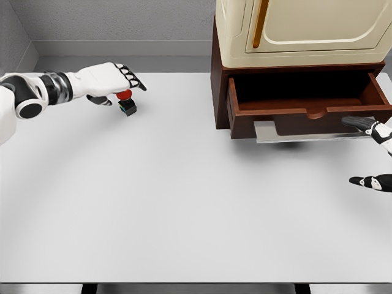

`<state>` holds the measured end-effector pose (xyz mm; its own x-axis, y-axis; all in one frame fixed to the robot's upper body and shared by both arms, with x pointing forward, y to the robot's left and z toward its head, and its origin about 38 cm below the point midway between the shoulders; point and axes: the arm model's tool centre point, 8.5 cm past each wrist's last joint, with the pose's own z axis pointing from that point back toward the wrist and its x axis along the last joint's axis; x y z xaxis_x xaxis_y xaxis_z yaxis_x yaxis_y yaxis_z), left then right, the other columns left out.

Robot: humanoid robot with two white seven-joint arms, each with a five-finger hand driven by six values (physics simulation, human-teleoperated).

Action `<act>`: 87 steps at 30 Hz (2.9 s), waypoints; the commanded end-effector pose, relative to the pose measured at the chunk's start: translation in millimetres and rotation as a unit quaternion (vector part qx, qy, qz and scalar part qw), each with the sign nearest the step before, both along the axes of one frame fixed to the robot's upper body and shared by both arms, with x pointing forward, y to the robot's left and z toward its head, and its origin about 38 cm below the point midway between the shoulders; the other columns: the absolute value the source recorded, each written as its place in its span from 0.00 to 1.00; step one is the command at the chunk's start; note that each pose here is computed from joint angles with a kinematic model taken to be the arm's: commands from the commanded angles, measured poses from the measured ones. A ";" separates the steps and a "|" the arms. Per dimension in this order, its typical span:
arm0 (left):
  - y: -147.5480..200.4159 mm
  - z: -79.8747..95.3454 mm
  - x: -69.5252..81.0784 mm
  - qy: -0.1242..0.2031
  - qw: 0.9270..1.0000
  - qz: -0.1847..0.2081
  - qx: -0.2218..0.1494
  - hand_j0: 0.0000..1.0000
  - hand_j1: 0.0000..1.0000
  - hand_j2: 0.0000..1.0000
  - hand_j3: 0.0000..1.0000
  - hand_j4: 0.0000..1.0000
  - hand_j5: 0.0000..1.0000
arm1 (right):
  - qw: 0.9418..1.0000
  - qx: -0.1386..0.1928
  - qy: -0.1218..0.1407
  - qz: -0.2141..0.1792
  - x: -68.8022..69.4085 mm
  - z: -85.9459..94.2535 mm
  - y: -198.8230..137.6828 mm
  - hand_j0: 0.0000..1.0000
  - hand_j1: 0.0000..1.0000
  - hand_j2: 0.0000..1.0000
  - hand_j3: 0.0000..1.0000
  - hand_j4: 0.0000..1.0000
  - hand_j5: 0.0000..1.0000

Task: Put the switch into the drawer with left arm, and close the drawer with right arm

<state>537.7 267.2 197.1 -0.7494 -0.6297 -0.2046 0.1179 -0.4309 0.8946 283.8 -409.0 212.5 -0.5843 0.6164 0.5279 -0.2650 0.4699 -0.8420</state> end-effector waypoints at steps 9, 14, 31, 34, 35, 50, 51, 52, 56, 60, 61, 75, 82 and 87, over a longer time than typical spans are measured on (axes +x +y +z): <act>-7.6 -7.8 5.0 0.008 1.000 0.005 -0.003 0.88 0.88 0.88 0.88 0.88 0.88 | 1.000 0.004 0.002 0.000 -0.4 -0.1 -0.2 1.00 1.00 1.00 1.00 1.00 1.00; -7.7 -11.1 7.8 0.013 1.000 0.012 -0.002 0.88 0.88 0.88 0.88 0.88 0.88 | 1.000 0.003 0.001 0.000 -0.5 0.2 -0.6 1.00 1.00 1.00 1.00 1.00 1.00; -13.9 -17.9 10.9 0.017 1.000 0.010 0.016 0.73 0.73 0.73 0.73 0.73 0.73 | 1.000 0.007 0.000 -0.002 -1.2 1.3 -2.2 1.00 1.00 1.00 1.00 1.00 1.00; -13.0 -17.8 10.9 0.017 1.000 0.011 0.017 0.64 0.64 0.64 0.64 0.64 0.64 | 1.000 0.006 0.000 -0.002 -1.2 1.6 -2.3 1.00 1.00 1.00 1.00 1.00 1.00; -13.0 -17.8 10.9 0.017 1.000 0.011 0.017 0.61 0.61 0.61 0.61 0.61 0.61 | 1.000 0.006 0.000 -0.002 -1.2 1.6 -2.3 1.00 1.00 1.00 1.00 1.00 1.00; -14.0 -11.6 13.0 0.012 1.000 0.010 0.015 0.48 0.48 0.48 0.48 0.48 0.48 | 1.000 0.006 0.004 -0.002 -2.1 -0.5 -1.9 1.00 1.00 1.00 1.00 1.00 1.00; -14.0 -11.6 13.0 0.012 1.000 0.010 0.015 0.48 0.48 0.48 0.48 0.48 0.48 | 1.000 0.008 0.003 -0.002 -2.2 -0.6 -1.8 1.00 1.00 1.00 1.00 1.00 1.00; -15.0 -10.8 13.4 0.011 1.000 0.009 0.015 0.48 0.48 0.48 0.48 0.48 0.48 | 1.000 0.008 0.004 -0.002 -2.2 -0.7 -1.7 1.00 1.00 1.00 1.00 1.00 1.00; -22.1 -10.0 14.2 0.010 1.000 0.004 0.012 0.48 0.48 0.48 0.48 0.48 0.48 | 1.000 0.008 0.003 -0.002 -2.2 -0.6 -1.8 1.00 1.00 1.00 1.00 1.00 1.00; -33.6 -4.9 16.8 0.010 1.000 -0.004 0.014 0.48 0.48 0.48 0.48 0.48 0.48 | 1.000 0.008 0.003 -0.002 -2.2 -0.6 -1.8 1.00 1.00 1.00 1.00 1.00 1.00; -35.4 -4.3 17.1 0.010 1.000 -0.005 0.014 0.48 0.48 0.48 0.48 0.48 0.48 | 1.000 0.008 0.003 -0.002 -2.2 -0.6 -1.8 1.00 1.00 1.00 1.00 1.00 1.00; -60.6 17.5 15.4 -0.012 0.999 -0.039 0.006 0.48 0.48 0.48 0.48 0.48 0.48 | 1.000 0.007 0.004 -0.008 -4.8 -0.4 -5.6 1.00 1.00 1.00 1.00 1.00 1.00; -80.2 41.0 -0.8 -0.044 0.995 -0.088 -0.003 0.48 0.48 0.48 0.48 0.48 0.48 | 1.000 0.006 0.002 -0.011 -5.3 0.9 -7.4 1.00 1.00 1.00 1.00 1.00 1.00; -86.0 47.8 -6.7 -0.054 0.993 -0.104 -0.005 0.48 0.48 0.48 0.48 0.48 0.48 | 1.000 0.006 0.002 -0.011 -5.3 0.9 -7.4 1.00 1.00 1.00 1.00 1.00 1.00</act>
<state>534.0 184.8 238.8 -0.8328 -0.4784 -0.2786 -0.0503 -0.4357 0.8987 278.4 -416.2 212.7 -0.5694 0.6256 0.5333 -0.2585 0.4795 -0.8386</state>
